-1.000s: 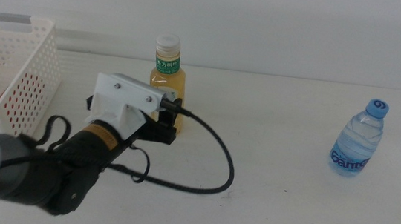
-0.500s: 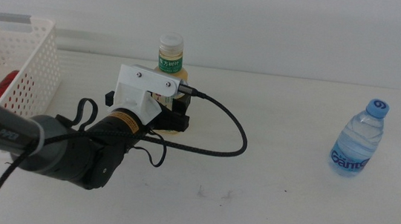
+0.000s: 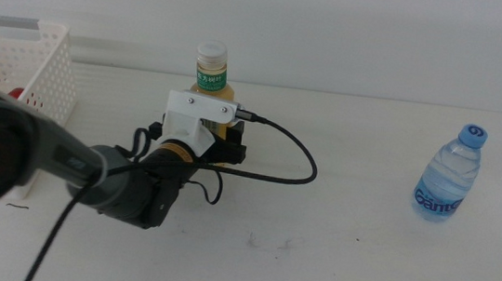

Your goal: Use arms to grab the bottles and put them into the dustbin to the left of the table.

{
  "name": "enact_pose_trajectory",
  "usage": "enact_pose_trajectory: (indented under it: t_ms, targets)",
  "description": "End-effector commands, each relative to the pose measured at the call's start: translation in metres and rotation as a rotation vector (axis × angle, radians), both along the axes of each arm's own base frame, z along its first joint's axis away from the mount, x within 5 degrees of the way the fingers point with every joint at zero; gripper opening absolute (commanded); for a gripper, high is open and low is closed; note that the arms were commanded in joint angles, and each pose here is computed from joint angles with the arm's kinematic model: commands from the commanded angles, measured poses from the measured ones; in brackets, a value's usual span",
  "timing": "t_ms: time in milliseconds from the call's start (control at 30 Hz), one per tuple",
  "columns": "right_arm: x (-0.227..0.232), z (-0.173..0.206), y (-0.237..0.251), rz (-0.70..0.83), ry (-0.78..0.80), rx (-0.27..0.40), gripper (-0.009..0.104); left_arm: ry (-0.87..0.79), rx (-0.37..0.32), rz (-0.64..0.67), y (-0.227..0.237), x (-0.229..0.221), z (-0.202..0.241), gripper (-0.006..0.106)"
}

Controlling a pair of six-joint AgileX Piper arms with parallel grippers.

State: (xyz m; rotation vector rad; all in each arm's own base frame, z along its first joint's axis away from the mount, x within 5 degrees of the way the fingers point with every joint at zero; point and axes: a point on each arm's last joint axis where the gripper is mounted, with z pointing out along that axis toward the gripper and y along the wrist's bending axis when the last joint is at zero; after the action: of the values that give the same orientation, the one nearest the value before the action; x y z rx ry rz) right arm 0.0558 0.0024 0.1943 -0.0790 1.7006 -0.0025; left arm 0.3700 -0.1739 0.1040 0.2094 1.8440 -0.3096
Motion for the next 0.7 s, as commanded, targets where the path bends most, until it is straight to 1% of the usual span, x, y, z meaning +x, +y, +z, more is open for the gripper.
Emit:
enact_pose_trajectory:
  t_ms: [0, 100, 167, 233, 300, 333, 367, 500, 567, 600, 667]
  targets:
    - [0.000, 0.000, -0.001, -0.008, -0.008, -0.015, 0.079, -0.023, -0.008, 0.003, -0.004, 0.009, -0.005, 0.094]
    - [0.000, 0.000, -0.001, -0.008, -0.008, -0.015, 0.079, -0.023, -0.022, 0.028, -0.006, 0.018, -0.013, 0.091]
    - [0.000, 0.000, -0.001, -0.008, -0.008, -0.015, 0.079, -0.016, -0.040, 0.042, -0.006, 0.019, -0.015, 0.083]
    - [0.000, 0.000, -0.001, -0.008, -0.008, -0.015, 0.079, -0.035, -0.034, 0.023, -0.006, 0.016, -0.005, 0.071]
    - [0.000, 0.000, -0.001, -0.008, -0.008, -0.015, 0.079, -0.044, 0.018, -0.021, -0.006, 0.009, 0.013, 0.054]
    - [0.000, 0.000, -0.001, -0.008, -0.008, -0.015, 0.079, -0.044, 0.023, -0.026, -0.004, 0.006, 0.025, 0.048]
    - [0.000, 0.000, -0.001, -0.008, -0.008, -0.015, 0.079, -0.019, 0.034, -0.028, -0.002, 0.002, 0.032, 0.040]
    - [0.000, 0.000, -0.001, -0.008, -0.008, -0.015, 0.079, 0.078, 0.035, -0.055, 0.001, -0.012, 0.080, 0.011]
    - [0.000, 0.000, -0.001, -0.008, -0.008, -0.015, 0.079, 0.117, 0.035, -0.071, 0.004, -0.022, 0.106, 0.000]
    - [0.000, 0.000, -0.001, -0.008, -0.008, -0.015, 0.079, 0.156, 0.043, -0.083, 0.006, -0.028, 0.116, -0.002]
    - [0.000, 0.000, -0.001, -0.008, -0.008, -0.015, 0.079, 0.189, 0.058, -0.100, 0.010, -0.035, 0.139, -0.002]
